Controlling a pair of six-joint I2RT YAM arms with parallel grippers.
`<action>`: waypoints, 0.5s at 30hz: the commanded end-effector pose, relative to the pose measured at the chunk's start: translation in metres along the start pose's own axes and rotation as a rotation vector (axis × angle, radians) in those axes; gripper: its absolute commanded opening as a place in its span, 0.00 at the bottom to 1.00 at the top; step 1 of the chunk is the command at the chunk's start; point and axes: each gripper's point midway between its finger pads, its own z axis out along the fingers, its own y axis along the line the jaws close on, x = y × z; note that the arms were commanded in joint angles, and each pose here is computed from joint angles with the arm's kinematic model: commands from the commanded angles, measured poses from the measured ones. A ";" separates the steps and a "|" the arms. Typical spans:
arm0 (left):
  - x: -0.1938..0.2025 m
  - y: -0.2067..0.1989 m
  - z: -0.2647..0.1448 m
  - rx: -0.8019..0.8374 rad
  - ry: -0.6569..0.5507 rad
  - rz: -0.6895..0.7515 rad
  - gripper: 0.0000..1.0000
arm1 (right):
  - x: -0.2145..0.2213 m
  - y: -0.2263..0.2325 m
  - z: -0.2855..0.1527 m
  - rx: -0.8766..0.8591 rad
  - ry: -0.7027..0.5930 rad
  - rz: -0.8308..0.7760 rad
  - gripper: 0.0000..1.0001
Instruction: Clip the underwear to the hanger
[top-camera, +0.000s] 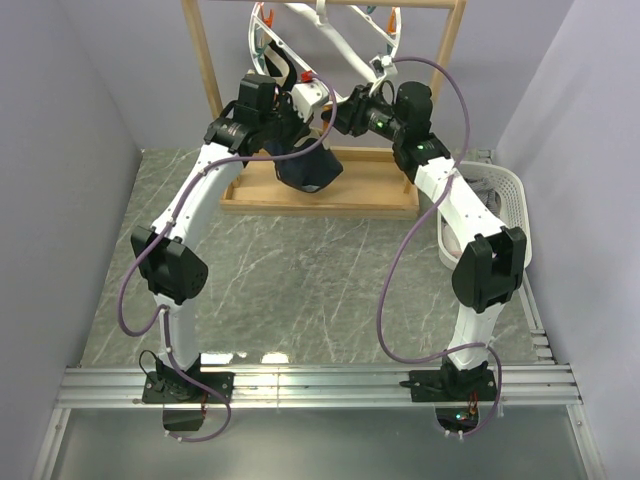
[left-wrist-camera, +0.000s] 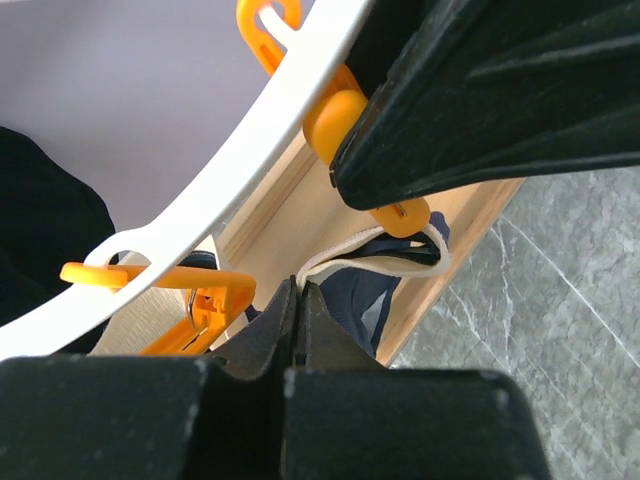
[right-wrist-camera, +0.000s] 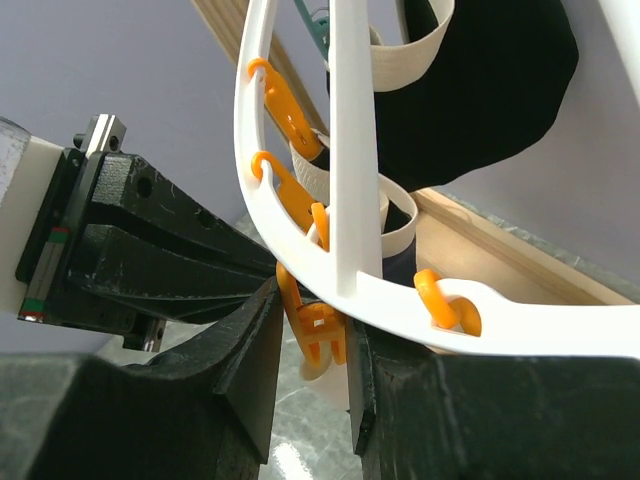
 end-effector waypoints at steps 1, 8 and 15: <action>-0.026 0.003 -0.008 -0.021 -0.063 -0.010 0.00 | -0.025 0.011 -0.007 0.012 -0.076 -0.053 0.00; -0.034 0.003 -0.011 -0.018 -0.088 -0.009 0.00 | -0.024 0.012 -0.006 0.014 -0.081 -0.087 0.00; -0.040 0.004 -0.013 -0.022 -0.104 -0.011 0.00 | -0.018 0.013 -0.005 0.016 -0.078 -0.120 0.00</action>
